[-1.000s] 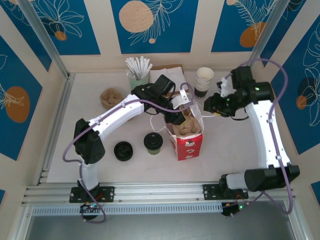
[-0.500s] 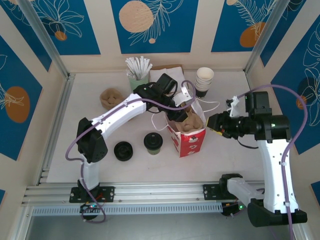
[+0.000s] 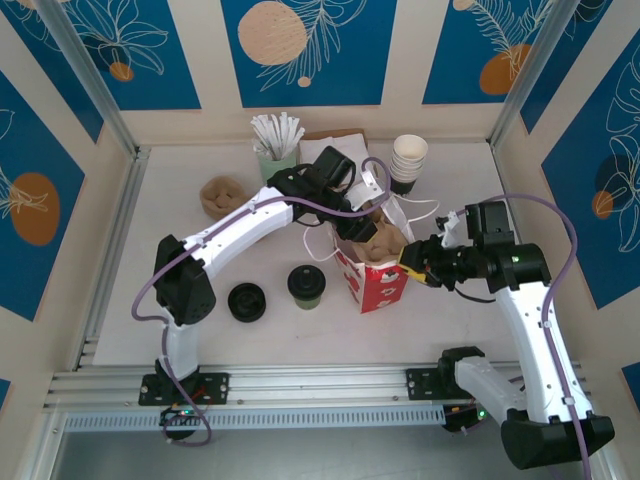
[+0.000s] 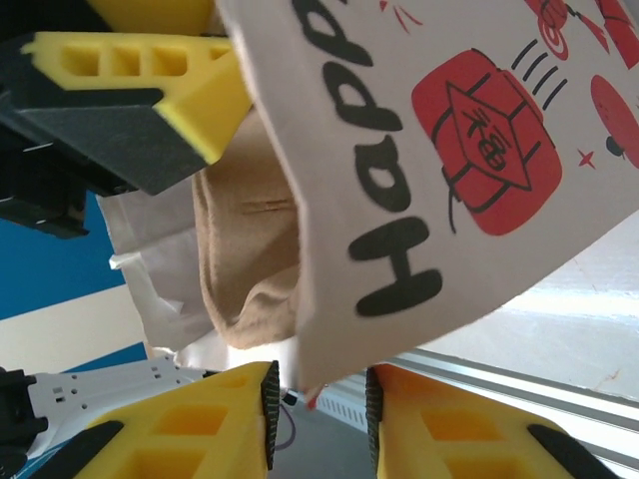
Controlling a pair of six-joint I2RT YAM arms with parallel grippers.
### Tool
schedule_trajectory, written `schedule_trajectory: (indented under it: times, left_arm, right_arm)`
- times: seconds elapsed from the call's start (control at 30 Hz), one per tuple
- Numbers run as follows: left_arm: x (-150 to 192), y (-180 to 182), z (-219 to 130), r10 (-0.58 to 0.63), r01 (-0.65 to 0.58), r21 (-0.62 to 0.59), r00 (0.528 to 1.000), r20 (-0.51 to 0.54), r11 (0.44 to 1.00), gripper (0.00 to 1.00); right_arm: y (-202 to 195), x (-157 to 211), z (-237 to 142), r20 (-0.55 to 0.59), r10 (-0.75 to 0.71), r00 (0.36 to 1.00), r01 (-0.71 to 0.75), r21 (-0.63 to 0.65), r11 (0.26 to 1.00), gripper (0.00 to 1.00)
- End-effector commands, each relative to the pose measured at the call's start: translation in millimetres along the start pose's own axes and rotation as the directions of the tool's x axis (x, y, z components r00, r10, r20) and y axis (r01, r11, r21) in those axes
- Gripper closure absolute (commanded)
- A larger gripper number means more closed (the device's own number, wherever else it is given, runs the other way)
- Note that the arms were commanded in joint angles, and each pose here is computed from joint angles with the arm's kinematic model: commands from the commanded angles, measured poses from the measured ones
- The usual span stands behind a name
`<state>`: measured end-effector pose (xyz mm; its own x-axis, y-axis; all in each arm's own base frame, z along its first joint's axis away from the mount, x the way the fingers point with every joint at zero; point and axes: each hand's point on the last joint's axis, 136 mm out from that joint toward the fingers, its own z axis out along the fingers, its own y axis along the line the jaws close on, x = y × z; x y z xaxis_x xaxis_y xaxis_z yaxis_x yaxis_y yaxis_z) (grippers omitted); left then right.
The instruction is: Pack the takeout coffee
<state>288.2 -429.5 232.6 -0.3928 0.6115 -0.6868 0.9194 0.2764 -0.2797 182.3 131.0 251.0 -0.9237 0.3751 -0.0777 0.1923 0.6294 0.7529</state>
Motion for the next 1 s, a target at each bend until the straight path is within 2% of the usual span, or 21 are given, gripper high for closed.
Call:
schedule_trajectory:
  times: [0.0, 0.2, 0.37, 0.97]
  left_arm:
    - [-8, 0, 0, 0.005, -0.005, -0.001, 1.0, 0.02, 1.0, 0.67]
    - [-6, 3, 1, 0.003, -0.003, -0.012, 1.0, 0.012, 1.0, 0.68]
    - [-4, 6, 1, -0.001, 0.001, -0.025, 1.0, 0.004, 1.0, 0.68]
    - [4, 24, 2, 0.022, -0.027, -0.117, 0.999, -0.043, 0.993, 0.68]
  right_arm:
    - [4, -1, 3, 0.013, 0.013, 1.0, -0.013, -0.036, 0.999, 0.7]
    - [4, -1, 4, 0.022, 0.008, 1.0, -0.007, -0.05, 0.999, 0.81]
    - [5, 3, 2, 0.009, -0.004, 1.0, 0.004, -0.055, 0.998, 1.0]
    - [7, 24, -15, -0.046, -0.027, 0.999, 0.026, -0.038, 0.999, 1.0]
